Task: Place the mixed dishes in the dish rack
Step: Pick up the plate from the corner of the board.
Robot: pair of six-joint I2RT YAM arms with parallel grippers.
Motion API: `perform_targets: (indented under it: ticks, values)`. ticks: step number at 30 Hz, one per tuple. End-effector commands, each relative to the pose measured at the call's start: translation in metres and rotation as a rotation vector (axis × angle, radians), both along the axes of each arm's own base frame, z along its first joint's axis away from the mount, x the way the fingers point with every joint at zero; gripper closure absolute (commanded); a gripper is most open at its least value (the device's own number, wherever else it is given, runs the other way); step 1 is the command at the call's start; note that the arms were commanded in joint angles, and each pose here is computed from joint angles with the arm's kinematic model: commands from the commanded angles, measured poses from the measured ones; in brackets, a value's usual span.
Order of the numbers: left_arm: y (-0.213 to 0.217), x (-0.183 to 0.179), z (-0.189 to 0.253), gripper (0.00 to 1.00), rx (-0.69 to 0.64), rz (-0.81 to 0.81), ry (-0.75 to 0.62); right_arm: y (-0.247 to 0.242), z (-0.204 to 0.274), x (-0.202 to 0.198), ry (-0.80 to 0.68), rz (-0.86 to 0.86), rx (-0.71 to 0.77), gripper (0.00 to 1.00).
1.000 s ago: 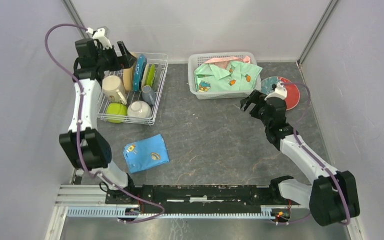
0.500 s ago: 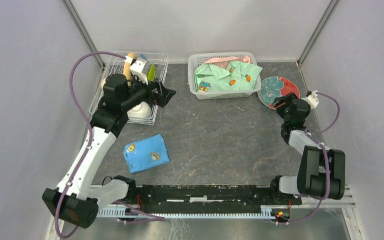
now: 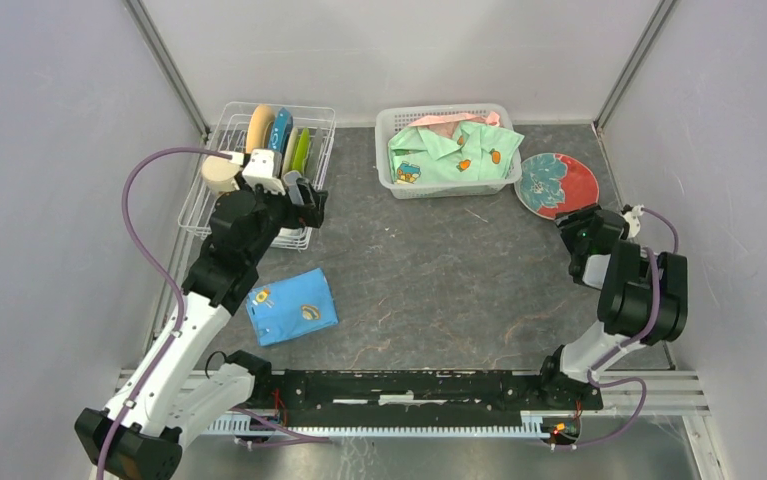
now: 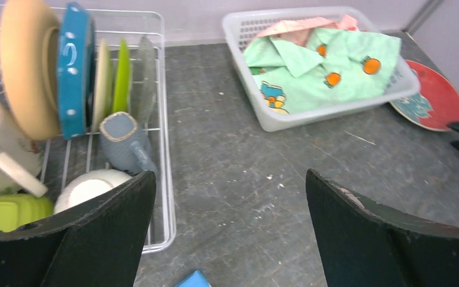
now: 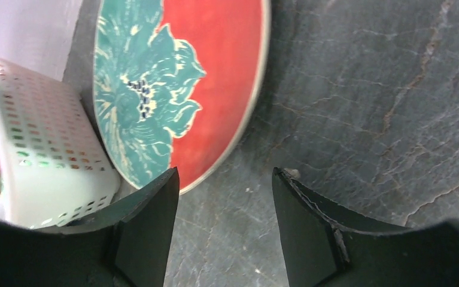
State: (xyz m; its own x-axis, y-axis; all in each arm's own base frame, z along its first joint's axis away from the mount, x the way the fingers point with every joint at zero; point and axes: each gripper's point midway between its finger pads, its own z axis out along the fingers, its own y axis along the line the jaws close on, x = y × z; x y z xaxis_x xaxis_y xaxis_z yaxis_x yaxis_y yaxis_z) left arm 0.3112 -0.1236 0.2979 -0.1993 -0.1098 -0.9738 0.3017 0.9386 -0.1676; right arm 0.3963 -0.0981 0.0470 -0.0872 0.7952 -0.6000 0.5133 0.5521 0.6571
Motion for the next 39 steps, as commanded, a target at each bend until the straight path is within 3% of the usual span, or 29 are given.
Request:
perform_targets:
  ticks: [1, 7, 14, 27, 39]
  values:
    - [0.026, 0.007, 0.016, 0.0, 0.003, 0.153, -0.061, -0.007, 0.009, 0.018, -0.085, -0.008, 0.039, 0.35]
    - [0.022, 0.003, 0.019, 0.0, 0.031, 0.109, -0.074, -0.013, -0.007, 0.031, -0.103, -0.033, 0.1, 0.36]
    - [0.02, 0.002, 0.018, 0.0, 0.052, 0.081, -0.087, -0.014, -0.021, 0.043, -0.141, -0.055, 0.186, 0.49]
    - [0.022, 0.004, 0.014, 0.01, 0.055, 0.081, -0.083, -0.032, -0.007, 0.025, -0.071, -0.043, 0.038, 0.99]
    - [0.009, 0.001, 0.013, 0.03, 0.042, 0.009, -0.089, -0.056, 0.023, -0.035, 0.185, -0.114, -0.175, 1.0]
